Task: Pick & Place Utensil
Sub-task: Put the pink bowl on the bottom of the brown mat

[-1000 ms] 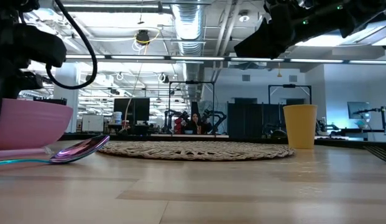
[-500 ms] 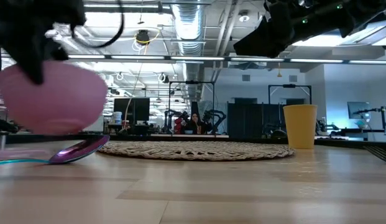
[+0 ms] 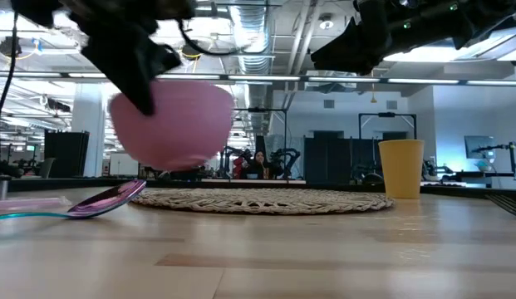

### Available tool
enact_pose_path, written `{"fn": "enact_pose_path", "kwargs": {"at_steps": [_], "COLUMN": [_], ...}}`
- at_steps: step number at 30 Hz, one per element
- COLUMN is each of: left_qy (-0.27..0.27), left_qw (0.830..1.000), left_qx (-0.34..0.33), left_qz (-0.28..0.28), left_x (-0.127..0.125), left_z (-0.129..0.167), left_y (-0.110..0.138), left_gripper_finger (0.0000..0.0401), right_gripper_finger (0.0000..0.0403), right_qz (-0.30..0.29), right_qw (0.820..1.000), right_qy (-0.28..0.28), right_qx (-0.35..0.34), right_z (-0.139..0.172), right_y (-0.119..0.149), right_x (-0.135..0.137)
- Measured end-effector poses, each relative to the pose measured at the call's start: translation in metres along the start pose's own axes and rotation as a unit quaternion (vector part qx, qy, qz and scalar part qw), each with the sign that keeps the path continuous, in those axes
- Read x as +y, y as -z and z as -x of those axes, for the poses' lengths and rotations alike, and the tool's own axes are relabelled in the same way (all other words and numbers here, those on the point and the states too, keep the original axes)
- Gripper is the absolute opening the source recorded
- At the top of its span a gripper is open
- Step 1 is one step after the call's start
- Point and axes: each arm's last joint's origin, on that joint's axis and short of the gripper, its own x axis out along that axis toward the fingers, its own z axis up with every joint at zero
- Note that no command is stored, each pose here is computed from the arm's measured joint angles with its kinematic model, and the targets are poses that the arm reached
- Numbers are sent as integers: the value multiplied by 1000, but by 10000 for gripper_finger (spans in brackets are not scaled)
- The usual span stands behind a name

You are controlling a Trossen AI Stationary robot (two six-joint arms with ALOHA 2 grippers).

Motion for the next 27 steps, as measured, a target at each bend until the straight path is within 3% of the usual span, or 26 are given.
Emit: {"fn": "enact_pose_path", "kwargs": {"at_steps": [13,27], "left_qy": [-5,6], "left_qw": [998,998], "left_qx": [-40,-38], "left_qz": [-50,-53], "left_x": [16,15], "left_z": [-47,-66], "left_y": [-43,-42], "left_gripper_finger": [8,22], "right_gripper_finger": [244,244], "right_qz": [0,1], "right_qw": [1000,1000], "right_qy": [0,0], "right_qx": [2,3], "right_z": [0,0], "right_y": [1,1], "right_x": [0,0]}}
